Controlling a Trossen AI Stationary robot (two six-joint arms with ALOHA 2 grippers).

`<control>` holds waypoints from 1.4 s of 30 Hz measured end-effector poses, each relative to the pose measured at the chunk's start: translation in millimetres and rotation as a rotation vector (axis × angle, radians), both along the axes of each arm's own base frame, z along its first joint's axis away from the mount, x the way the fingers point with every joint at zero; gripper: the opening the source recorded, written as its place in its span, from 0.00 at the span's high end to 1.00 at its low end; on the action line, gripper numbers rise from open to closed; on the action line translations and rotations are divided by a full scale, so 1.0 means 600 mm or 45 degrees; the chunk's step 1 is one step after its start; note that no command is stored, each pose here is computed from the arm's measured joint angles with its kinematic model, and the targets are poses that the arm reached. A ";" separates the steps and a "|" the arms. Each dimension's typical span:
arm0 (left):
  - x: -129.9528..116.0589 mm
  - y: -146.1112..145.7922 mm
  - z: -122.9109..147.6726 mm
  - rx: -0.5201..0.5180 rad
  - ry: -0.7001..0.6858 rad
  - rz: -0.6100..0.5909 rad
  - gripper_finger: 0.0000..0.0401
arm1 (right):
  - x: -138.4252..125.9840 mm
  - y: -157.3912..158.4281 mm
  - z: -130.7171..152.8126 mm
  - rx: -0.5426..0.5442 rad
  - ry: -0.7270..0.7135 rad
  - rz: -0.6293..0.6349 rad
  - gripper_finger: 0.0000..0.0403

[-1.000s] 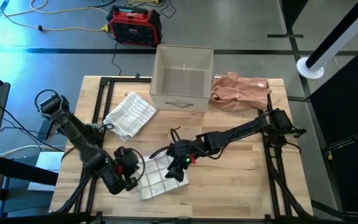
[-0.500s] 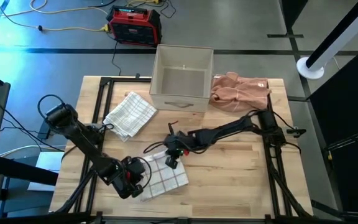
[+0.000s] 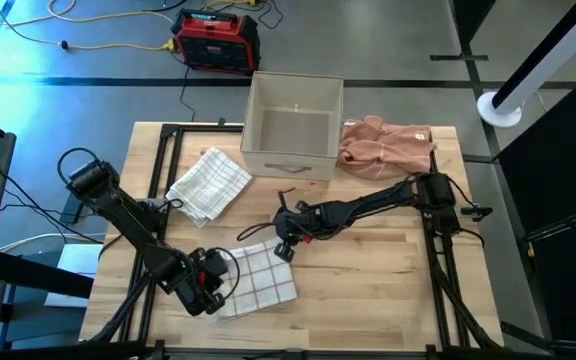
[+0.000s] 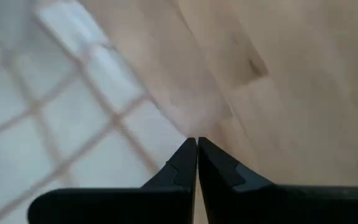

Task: Fold towel
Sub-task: Fold the white squared towel

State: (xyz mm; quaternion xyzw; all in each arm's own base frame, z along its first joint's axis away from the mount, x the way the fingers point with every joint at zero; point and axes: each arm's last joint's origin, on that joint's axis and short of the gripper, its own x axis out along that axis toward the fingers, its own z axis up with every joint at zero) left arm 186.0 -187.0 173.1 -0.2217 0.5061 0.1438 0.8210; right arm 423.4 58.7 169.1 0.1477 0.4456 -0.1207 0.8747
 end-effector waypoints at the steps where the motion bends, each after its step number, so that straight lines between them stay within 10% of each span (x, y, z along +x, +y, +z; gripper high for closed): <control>1: -0.001 0.002 0.011 -0.002 -0.015 0.003 1.00 | -0.003 0.006 0.015 0.007 -0.027 0.023 1.00; 10: 0.020 -0.049 0.038 -0.148 -0.390 -0.273 1.00 | -0.014 0.111 0.023 0.292 -0.082 0.437 1.00; 21: -0.003 -0.080 -0.063 -0.309 -0.119 -0.391 1.00 | -0.017 0.166 -0.072 0.389 0.098 0.446 1.00; 33: -0.032 -0.079 0.027 -0.456 -0.217 -0.298 1.00 | 0.001 0.128 0.030 0.388 -0.233 0.444 1.00; 42: -0.098 -0.056 0.013 -0.198 -0.084 0.048 1.00 | 0.051 0.080 -0.036 0.397 -0.365 0.373 1.00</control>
